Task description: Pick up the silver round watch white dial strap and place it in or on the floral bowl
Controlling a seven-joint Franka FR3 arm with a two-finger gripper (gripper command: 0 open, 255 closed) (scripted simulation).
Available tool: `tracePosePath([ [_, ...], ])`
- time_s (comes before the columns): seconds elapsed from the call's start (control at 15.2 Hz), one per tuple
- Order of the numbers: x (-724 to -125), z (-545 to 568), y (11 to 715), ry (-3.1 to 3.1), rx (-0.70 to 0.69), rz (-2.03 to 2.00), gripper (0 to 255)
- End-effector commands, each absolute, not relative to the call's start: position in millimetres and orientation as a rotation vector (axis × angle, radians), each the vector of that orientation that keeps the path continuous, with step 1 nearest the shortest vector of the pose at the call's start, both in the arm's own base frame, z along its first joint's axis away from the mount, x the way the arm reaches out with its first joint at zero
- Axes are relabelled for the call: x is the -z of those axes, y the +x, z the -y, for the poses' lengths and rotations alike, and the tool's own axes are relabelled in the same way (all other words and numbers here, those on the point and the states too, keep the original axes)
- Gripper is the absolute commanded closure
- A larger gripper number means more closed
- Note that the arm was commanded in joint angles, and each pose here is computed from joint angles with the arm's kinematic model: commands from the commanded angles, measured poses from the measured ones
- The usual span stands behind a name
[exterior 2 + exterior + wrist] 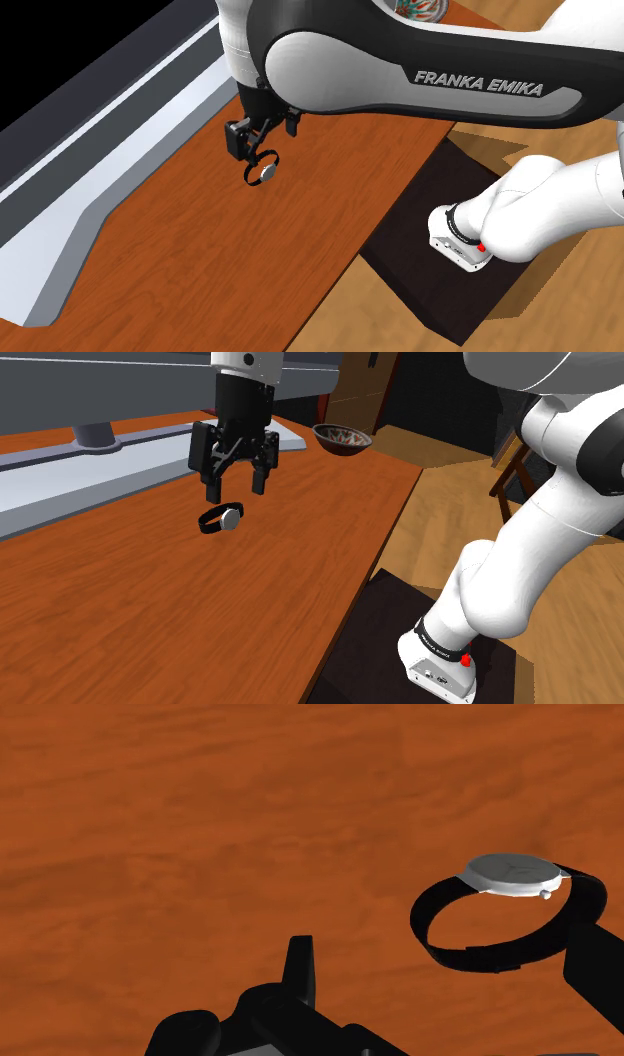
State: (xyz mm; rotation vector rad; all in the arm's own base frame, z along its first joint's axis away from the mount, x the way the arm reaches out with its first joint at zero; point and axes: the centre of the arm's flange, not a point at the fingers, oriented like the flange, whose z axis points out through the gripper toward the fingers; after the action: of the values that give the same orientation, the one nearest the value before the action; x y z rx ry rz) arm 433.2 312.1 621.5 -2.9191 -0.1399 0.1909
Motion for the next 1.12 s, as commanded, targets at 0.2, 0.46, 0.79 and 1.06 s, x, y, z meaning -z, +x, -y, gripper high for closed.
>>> tracePosePath([
  [0.2, -621.4, -312.1, 433.2, -2.919, -0.191, 0.140, 255],
  [0.46, -621.4, -312.1, 433.2, -2.919, -0.191, 0.140, 255],
  [0.79, -626.6, -312.0, 433.2, -2.919, -0.191, 0.140, 255],
  [1.06, -647.8, -312.1, 433.2, -2.919, -0.191, 0.140, 255],
])
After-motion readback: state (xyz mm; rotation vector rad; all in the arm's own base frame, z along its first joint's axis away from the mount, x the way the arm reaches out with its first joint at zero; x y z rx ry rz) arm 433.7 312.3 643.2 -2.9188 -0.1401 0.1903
